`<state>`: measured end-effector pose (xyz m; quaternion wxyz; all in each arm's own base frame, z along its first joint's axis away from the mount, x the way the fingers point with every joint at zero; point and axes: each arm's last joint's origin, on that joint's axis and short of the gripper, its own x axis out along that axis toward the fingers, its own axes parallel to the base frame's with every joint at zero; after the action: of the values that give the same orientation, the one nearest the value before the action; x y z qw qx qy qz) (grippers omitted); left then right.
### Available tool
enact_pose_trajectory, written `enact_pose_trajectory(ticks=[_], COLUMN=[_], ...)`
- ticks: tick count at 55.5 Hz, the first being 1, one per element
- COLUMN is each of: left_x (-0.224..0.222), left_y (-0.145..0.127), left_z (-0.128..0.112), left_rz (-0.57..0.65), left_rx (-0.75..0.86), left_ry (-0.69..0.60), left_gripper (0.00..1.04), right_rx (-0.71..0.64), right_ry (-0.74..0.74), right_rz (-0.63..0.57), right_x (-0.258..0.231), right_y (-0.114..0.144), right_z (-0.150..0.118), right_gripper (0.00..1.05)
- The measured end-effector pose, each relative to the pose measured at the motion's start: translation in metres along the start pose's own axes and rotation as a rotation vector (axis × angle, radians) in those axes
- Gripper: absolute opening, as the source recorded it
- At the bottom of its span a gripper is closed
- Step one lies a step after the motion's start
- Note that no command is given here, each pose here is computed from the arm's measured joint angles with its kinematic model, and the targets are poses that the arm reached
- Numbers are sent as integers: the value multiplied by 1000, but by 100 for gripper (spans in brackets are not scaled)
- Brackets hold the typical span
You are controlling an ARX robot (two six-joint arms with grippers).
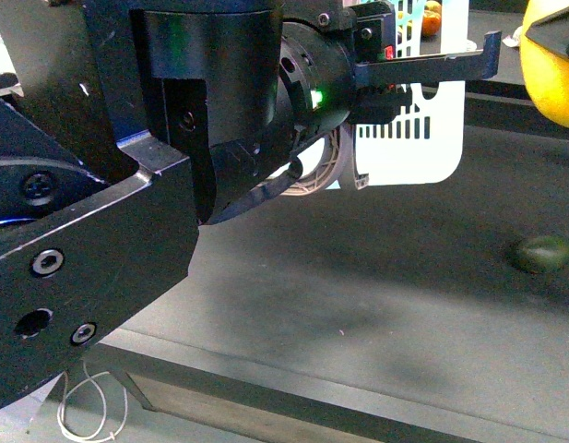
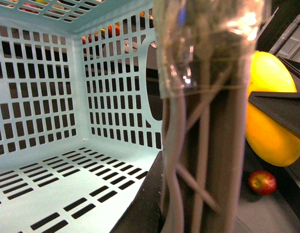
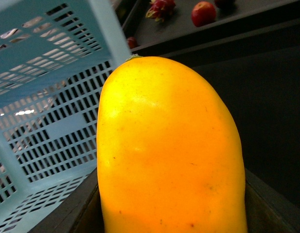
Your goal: Pick mango with right arm and hold basket with left
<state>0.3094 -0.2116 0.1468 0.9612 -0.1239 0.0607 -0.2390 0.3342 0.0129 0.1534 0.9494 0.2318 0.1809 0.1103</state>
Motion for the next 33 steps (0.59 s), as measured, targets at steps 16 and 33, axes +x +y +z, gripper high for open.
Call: enact_pose_trajectory(ticks=[16, 33], left_x=[0, 0], left_y=[0, 0], left_z=[0, 0], left_rz=[-1, 0], left_rx=[-1, 0], left_ry=[0, 0], left_gripper=[5, 5], right_rx=[-55, -74], right_ry=[19, 16], right_rz=[15, 9], right_x=[37, 75], right_y=[49, 75], right_z=[-7, -11], right_gripper=[61, 61])
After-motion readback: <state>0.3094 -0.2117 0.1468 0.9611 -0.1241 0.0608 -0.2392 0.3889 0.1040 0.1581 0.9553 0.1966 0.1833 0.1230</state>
